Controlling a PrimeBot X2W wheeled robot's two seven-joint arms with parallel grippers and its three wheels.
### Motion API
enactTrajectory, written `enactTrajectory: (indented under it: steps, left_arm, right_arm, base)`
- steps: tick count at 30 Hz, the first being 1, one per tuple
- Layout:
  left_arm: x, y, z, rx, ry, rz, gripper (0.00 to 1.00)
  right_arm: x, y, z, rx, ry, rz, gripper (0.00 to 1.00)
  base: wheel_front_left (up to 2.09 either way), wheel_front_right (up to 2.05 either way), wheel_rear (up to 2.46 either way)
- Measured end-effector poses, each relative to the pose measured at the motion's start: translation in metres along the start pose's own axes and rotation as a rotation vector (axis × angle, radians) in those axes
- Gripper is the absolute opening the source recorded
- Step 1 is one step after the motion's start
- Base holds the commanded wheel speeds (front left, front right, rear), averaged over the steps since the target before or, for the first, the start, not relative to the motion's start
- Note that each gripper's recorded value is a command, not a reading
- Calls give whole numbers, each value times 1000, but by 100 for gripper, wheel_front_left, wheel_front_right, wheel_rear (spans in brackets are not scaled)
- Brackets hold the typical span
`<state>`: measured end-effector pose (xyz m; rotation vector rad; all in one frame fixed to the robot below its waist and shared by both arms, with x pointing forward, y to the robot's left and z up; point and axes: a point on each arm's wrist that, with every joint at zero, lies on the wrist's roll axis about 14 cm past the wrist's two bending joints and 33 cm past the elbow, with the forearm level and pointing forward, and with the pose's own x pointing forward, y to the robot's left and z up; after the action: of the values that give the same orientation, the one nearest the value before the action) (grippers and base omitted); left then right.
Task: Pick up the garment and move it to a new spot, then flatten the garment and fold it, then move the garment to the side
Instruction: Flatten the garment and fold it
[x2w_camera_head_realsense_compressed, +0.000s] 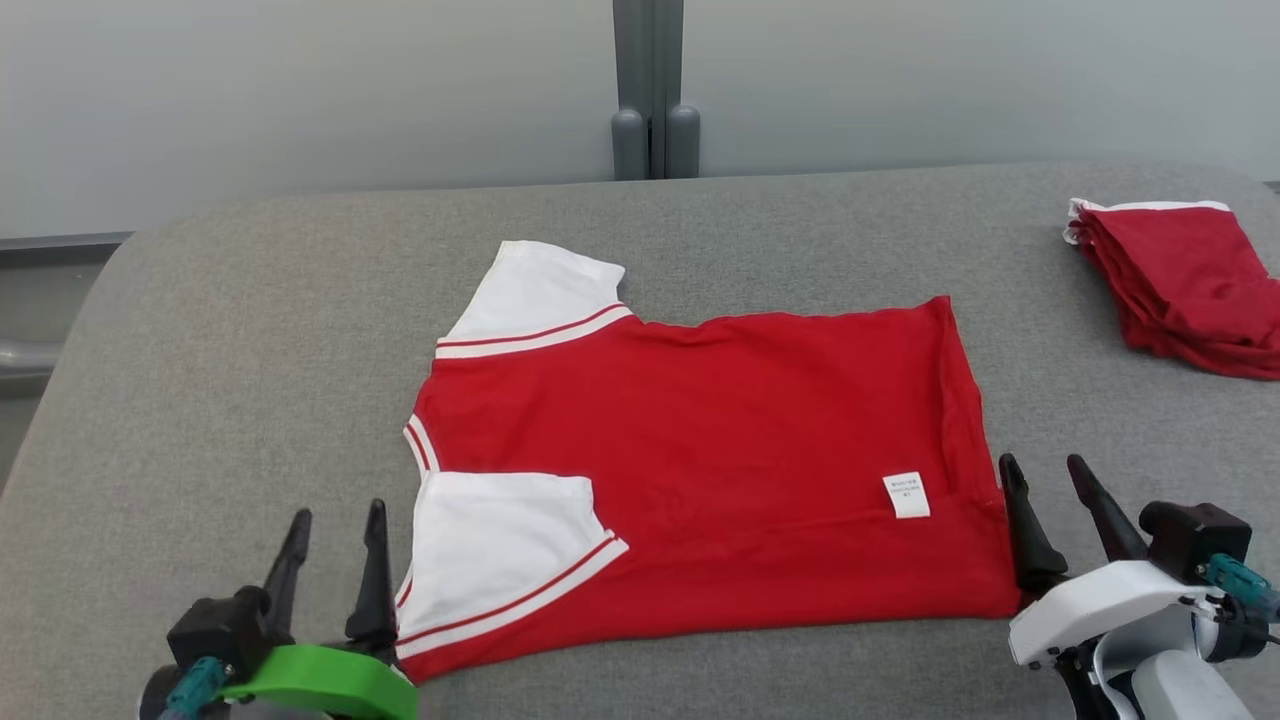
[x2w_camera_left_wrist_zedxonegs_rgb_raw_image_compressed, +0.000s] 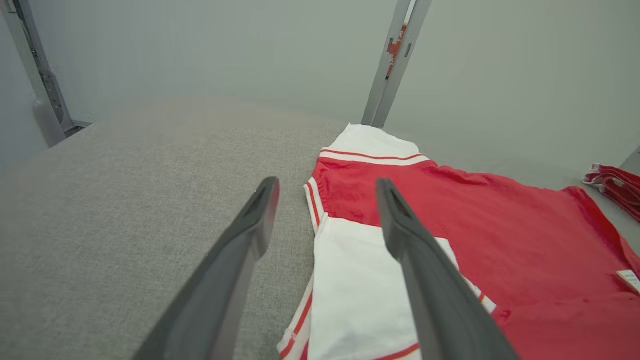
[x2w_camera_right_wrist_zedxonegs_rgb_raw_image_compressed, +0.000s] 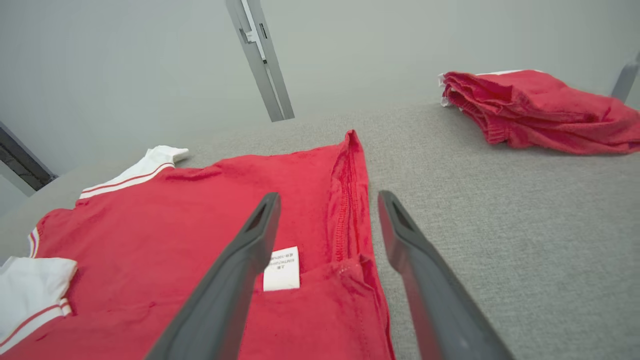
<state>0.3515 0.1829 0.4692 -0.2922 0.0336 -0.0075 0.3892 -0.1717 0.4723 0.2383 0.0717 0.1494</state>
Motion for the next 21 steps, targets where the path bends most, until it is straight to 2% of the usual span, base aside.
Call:
enactTrajectory:
  steps: [4,8,13,21]
  left_arm:
    - [7,3,36,89,-102,-5,100]
    - [12,5,62,135,-174,-3,100]
    - [12,10,66,177,-178,-8,100]
    - [13,16,51,189,-119,-26,100]
  right_arm:
    - [1,12,28,-41,-102,25,100]
    - [-2,21,47,-66,-175,40,100]
    - [-5,29,57,-94,-212,54,100]
    - [-13,28,51,-105,-202,44,100]
  base:
    - [0,0,0]
    - [0,0,0]
    - [0,0,0]
    - [0,0,0]
